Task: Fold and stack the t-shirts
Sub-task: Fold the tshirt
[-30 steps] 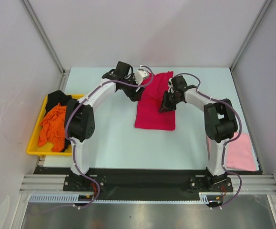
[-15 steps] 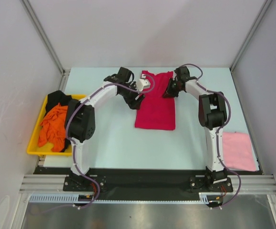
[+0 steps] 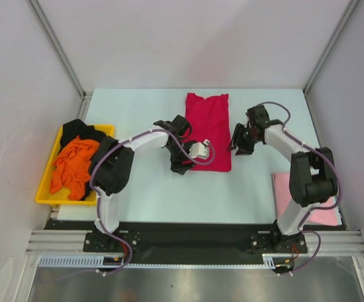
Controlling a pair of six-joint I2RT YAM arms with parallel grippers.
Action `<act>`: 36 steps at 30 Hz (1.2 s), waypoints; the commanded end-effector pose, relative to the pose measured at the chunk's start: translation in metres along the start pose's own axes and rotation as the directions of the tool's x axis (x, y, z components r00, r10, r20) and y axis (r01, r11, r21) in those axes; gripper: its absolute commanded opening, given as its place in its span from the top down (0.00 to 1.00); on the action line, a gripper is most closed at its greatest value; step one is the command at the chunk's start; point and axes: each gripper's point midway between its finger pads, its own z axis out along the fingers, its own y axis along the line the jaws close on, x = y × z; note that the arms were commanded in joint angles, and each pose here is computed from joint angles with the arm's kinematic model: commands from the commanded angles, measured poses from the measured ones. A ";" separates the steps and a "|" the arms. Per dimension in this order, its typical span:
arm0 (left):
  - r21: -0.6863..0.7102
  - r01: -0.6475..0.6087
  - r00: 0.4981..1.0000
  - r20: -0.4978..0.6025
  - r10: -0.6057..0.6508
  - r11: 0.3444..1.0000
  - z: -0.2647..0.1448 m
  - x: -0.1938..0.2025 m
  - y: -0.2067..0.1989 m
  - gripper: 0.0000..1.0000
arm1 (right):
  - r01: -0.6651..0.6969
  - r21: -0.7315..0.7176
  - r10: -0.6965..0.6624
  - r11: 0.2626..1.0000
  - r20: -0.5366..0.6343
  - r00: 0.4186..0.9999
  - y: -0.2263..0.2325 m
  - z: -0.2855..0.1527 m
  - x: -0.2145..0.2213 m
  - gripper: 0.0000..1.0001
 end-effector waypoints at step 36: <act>-0.214 0.014 0.998 -0.054 -0.026 0.977 -0.019 0.004 -0.008 1.00 | -0.069 -0.036 0.063 0.997 -0.163 0.985 -0.013 0.006 0.102 1.00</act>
